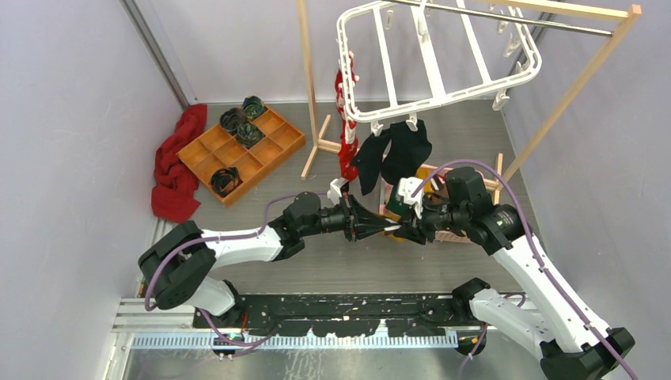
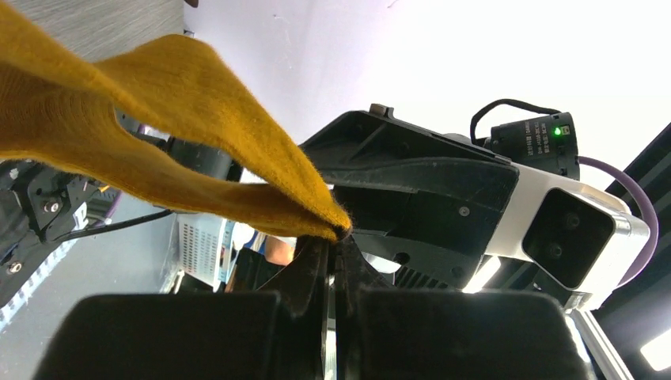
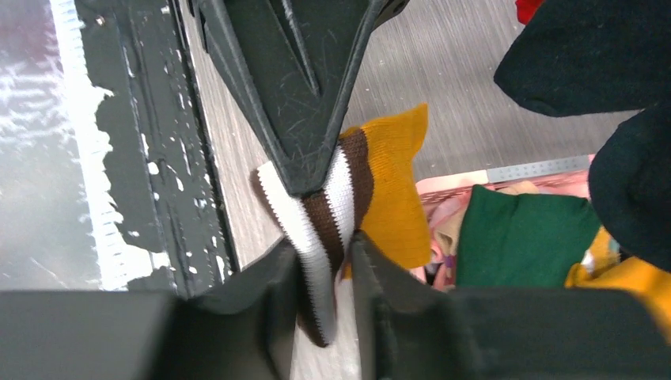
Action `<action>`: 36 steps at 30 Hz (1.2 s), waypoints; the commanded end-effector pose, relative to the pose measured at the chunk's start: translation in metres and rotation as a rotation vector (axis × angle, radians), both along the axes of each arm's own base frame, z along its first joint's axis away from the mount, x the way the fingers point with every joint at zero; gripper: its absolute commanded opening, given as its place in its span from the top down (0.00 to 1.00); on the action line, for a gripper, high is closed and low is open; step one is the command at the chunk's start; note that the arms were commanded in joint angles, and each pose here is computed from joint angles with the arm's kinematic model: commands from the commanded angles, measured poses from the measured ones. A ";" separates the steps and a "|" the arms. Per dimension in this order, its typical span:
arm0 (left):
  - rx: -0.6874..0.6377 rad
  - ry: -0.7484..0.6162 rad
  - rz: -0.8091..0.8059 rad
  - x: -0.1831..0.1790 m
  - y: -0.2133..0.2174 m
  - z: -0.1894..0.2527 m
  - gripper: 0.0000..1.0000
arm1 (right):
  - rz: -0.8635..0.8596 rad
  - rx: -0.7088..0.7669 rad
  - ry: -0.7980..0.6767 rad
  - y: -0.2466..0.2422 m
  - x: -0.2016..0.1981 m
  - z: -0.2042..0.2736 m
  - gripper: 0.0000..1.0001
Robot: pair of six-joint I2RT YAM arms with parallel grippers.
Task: Clip the socks to the hanger
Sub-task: Pick up the sock from the bin.
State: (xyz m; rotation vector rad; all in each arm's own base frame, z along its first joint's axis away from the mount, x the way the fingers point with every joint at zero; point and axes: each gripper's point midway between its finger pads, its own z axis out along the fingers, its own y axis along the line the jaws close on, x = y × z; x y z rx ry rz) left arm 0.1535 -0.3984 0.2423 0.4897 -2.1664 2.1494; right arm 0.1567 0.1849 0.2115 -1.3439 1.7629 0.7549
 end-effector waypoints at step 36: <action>0.339 -2.061 -0.133 -0.053 0.046 0.050 0.29 | 0.111 0.210 0.276 0.012 -0.047 0.019 0.86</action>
